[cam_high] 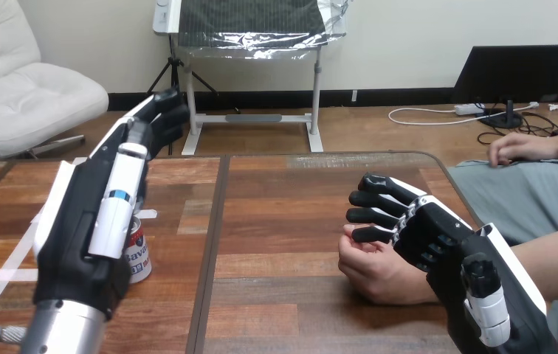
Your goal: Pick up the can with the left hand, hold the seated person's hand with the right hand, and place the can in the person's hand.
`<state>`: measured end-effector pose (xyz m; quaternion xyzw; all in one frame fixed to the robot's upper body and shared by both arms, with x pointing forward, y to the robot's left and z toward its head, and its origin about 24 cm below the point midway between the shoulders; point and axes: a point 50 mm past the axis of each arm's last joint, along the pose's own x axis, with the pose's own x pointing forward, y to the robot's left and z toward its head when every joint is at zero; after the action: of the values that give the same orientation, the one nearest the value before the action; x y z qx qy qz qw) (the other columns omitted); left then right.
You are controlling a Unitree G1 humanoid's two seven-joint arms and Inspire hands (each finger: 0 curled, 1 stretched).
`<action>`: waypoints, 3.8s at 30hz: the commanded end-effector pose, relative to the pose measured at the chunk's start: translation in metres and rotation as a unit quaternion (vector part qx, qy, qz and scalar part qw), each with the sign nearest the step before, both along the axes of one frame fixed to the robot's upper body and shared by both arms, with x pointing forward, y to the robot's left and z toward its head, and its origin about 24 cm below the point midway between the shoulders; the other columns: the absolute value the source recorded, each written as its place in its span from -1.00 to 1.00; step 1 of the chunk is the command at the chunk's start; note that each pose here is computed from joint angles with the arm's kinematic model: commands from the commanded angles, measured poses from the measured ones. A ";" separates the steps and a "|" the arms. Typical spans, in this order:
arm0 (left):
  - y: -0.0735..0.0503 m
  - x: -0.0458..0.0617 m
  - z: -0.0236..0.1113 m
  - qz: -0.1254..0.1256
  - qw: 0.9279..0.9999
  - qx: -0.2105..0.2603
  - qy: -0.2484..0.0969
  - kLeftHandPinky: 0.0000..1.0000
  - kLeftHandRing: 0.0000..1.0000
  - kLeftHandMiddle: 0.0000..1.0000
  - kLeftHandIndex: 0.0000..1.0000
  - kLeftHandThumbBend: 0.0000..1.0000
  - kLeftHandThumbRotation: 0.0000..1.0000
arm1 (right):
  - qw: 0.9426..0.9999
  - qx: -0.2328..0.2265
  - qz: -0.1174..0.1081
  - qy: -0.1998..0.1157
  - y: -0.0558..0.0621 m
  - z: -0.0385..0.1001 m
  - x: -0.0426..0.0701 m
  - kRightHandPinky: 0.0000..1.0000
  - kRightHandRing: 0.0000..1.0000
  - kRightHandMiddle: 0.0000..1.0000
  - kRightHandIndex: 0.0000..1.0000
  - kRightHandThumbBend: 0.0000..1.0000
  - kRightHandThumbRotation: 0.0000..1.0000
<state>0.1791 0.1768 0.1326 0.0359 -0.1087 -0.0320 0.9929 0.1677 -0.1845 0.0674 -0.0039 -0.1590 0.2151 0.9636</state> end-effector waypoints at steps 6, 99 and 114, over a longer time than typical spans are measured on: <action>0.012 0.013 0.008 0.012 0.999 0.039 -0.037 1.00 0.77 0.74 0.77 -1.00 0.97 | 0.999 -0.003 -0.003 -0.041 -0.001 0.014 0.007 0.48 0.60 0.65 0.68 0.80 0.90; 0.081 0.084 -0.038 0.108 0.946 0.290 0.102 0.54 0.72 0.76 0.75 0.76 -1.00 | 0.999 -0.004 -0.008 -0.044 0.000 0.012 0.007 0.48 0.60 0.65 0.68 0.81 0.92; 0.083 0.092 -0.047 0.107 0.933 0.316 0.135 0.52 0.71 0.75 0.75 0.70 -1.00 | 0.999 -0.004 -0.008 -0.045 -0.001 0.013 0.008 0.48 0.59 0.65 0.68 0.82 0.91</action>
<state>0.2548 0.2625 0.0675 0.3335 0.0739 0.0400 0.9390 0.1675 -0.1841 0.0680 -0.0131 -0.1624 0.2123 0.9635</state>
